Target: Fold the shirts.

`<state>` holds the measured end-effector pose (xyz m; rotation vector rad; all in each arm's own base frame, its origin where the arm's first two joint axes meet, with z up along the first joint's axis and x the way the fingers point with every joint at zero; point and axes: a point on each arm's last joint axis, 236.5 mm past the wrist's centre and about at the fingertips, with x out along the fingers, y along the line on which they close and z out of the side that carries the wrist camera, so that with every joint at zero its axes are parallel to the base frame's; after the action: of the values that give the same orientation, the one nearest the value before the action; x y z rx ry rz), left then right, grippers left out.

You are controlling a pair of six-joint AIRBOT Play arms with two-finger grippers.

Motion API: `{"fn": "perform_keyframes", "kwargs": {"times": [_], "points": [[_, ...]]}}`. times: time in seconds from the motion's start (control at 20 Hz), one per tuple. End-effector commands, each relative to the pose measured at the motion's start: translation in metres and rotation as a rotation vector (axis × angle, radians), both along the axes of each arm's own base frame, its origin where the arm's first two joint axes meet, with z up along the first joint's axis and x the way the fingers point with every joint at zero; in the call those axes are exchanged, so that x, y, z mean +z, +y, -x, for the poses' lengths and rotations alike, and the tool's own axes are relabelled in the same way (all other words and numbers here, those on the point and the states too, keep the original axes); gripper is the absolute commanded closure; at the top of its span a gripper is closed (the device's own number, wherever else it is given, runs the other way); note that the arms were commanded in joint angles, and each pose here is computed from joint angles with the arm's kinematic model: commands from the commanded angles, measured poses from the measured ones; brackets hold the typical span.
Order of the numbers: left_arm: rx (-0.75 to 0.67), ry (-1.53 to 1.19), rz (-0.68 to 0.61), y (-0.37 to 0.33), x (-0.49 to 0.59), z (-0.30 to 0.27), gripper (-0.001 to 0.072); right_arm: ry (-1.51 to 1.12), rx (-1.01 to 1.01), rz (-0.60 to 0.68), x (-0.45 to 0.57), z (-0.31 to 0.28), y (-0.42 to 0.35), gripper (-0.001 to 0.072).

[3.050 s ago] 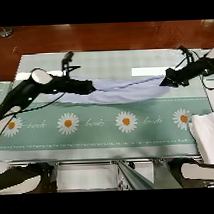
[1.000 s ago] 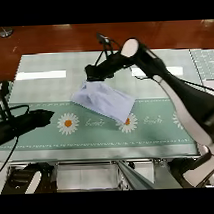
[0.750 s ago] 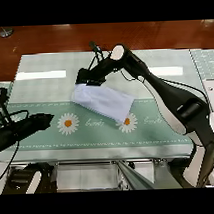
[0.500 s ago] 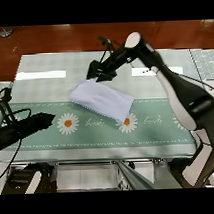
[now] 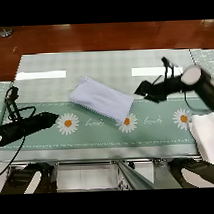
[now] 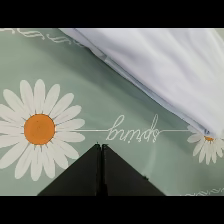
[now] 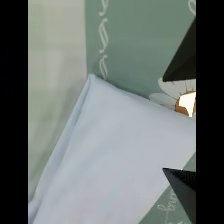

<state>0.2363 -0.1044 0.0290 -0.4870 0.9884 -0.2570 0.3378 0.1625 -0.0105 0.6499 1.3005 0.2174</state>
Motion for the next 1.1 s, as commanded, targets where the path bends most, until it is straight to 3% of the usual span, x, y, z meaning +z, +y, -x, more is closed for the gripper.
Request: {"fn": "perform_keyframes", "kwargs": {"times": [0.0,0.2,0.45,0.5,0.6,0.8,1.05], "points": [[0.013,0.053,0.009,-0.001,-0.016,-0.009,0.0686,0.05,-0.274,-0.15,-0.057,0.036,-0.001,0.0094],[-0.069,0.164,0.067,-0.021,-0.045,-0.011,0.0686,0.17,-0.119,-0.177,-0.082,0.05,0.036,0.0094],[-0.109,0.225,0.109,-0.033,-0.064,-0.013,0.0686,0.19,-0.033,-0.244,-0.083,0.011,0.085,0.0107],[-0.108,0.226,0.108,-0.033,-0.065,-0.013,0.0686,0.201,-0.003,-0.252,-0.084,0.006,0.096,0.0194],[-0.109,0.225,0.108,-0.033,-0.064,-0.013,0.0686,0.189,0.104,-0.275,-0.077,-0.004,0.116,0.0687],[-0.109,0.225,0.109,-0.033,-0.064,-0.013,0.0686,-0.045,0.297,-0.253,0.01,-0.053,0.134,0.069],[-0.11,0.226,0.109,-0.033,-0.064,-0.013,0.0686,-0.228,0.399,-0.03,0.137,-0.09,0.095,0.069]]}}
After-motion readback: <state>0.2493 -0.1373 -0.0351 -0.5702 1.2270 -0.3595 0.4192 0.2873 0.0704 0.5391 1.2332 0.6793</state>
